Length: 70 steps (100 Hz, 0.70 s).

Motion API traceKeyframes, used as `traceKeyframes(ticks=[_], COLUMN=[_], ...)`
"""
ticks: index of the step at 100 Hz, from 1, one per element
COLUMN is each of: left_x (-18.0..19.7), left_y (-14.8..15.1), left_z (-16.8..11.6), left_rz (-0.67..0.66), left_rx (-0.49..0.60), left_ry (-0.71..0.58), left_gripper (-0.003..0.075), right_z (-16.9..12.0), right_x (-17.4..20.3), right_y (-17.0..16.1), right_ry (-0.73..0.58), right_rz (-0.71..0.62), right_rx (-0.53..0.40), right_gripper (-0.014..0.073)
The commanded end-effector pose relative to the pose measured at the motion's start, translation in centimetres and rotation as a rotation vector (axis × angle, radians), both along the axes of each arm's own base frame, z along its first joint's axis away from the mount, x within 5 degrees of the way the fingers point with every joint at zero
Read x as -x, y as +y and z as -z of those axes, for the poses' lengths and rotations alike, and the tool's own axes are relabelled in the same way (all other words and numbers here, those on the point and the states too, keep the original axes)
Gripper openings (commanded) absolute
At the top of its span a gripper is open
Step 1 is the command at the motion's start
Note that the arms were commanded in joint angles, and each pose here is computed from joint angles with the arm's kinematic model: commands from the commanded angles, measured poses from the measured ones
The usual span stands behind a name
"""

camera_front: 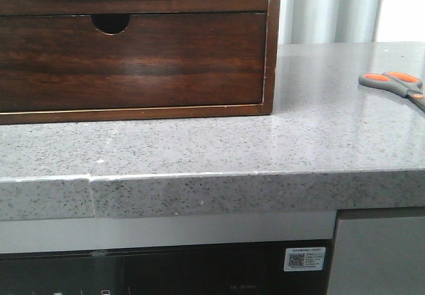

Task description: Put scissors in drawer with both arms

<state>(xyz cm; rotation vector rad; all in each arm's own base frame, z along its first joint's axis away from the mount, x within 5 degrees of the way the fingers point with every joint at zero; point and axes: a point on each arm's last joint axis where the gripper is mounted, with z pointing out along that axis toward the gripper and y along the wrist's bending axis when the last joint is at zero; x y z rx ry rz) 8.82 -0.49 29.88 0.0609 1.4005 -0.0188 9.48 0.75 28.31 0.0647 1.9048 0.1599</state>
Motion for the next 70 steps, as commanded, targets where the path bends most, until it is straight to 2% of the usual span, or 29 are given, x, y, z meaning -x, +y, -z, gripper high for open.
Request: traceKeyframes(ticks=[1, 17, 26, 44, 61, 70], left_x=[-0.4, -1.4, -2.3, -4.3, -6.4, -7.6], left_y=[-0.6, -2.1, -3.1, -4.8, -6.6, -7.2], left_z=[-1.9, -2.2, -1.7, -1.1, -1.4, -1.9], left_rz=[0.034, 0.132, 0.218, 0.370, 0.483, 0.513], left_rx=[-0.164, -0.366, -0.470, -0.480, -0.669, -0.698], left_ry=[-0.122, -0.214, -0.219, -0.213, -0.197, -0.196], left_gripper=[0.0327, 0.0327, 0.0327, 0.0327, 0.0327, 0.0327], right_z=[-1.4, -1.4, -1.4, -1.3, -0.8, -0.5], right_x=[-0.4, -0.4, -0.4, -0.4, -0.2, -0.2], right_y=[-0.1, -0.1, -0.1, -0.1, 0.0, 0.0], right_ry=[-0.089, -0.089, -0.089, -0.075, -0.017, 0.002], right_rz=[0.016, 0.016, 0.016, 0.014, 0.005, 0.003], right_rx=[-0.006, -0.006, -0.006, -0.005, -0.003, -0.003], right_gripper=[-0.0116, -0.0116, -0.0116, -0.0116, -0.0116, -0.0116])
